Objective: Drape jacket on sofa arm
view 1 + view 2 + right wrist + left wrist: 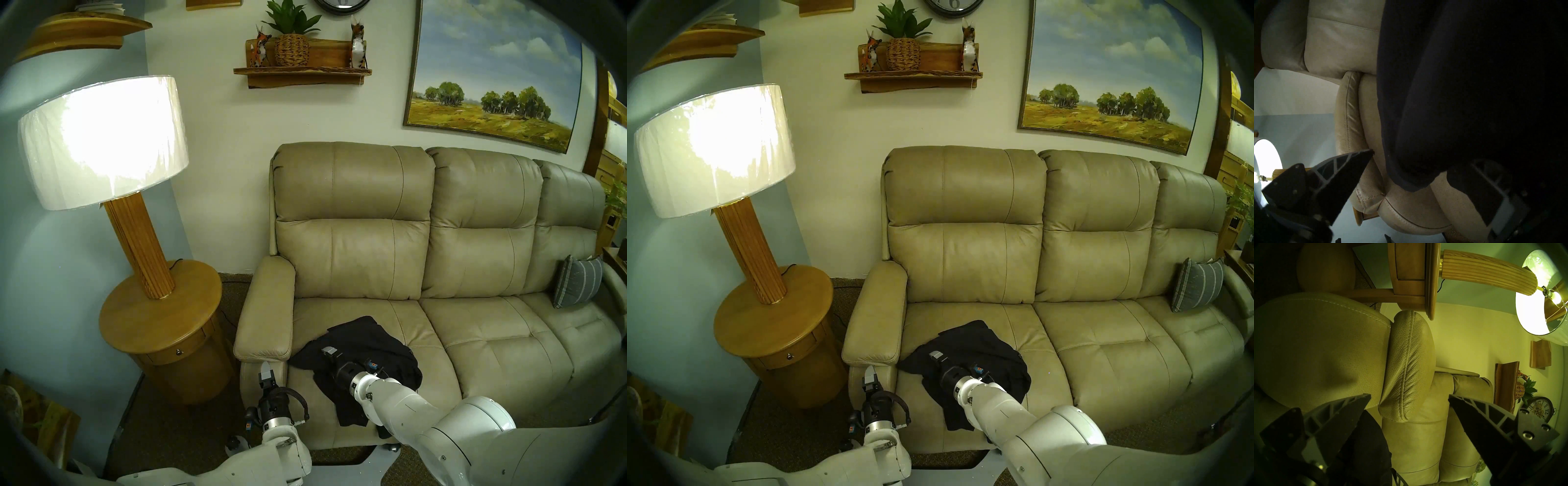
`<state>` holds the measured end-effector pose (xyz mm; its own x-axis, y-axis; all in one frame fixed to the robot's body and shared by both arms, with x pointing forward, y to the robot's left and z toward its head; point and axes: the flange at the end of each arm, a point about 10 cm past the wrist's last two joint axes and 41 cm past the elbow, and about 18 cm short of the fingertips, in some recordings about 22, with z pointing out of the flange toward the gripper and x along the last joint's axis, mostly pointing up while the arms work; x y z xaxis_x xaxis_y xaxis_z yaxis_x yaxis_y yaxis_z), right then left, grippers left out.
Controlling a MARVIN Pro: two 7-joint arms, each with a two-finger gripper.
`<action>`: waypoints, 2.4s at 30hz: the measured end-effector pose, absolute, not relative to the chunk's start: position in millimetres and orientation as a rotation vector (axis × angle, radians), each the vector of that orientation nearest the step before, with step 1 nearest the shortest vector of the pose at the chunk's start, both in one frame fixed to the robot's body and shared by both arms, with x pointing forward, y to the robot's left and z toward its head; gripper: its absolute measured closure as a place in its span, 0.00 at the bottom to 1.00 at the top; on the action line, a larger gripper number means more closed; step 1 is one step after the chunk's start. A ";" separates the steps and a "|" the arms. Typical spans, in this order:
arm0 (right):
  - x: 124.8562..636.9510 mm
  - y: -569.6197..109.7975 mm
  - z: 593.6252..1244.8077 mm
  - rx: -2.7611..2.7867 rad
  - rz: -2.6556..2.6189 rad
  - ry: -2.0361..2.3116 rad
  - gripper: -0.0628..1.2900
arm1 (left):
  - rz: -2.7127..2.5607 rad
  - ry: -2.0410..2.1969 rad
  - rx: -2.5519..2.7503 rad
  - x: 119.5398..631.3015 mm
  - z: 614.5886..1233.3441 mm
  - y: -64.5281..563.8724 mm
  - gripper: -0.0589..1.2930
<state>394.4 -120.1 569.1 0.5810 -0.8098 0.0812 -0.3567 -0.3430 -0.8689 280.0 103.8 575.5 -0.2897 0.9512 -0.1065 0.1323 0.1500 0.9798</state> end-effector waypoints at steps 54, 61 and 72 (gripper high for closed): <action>341.8 -84.3 596.3 -1.562 -0.649 0.369 0.97 | 1.241 1.585 1.068 280.1 576.5 103.5 0.02; 342.0 -84.2 595.5 -1.563 -0.644 0.366 0.97 | 1.246 1.582 1.075 279.9 576.3 103.0 0.02; 348.4 -82.4 601.1 -1.540 -0.648 0.358 0.97 | 1.224 1.608 1.129 287.4 571.2 96.7 0.02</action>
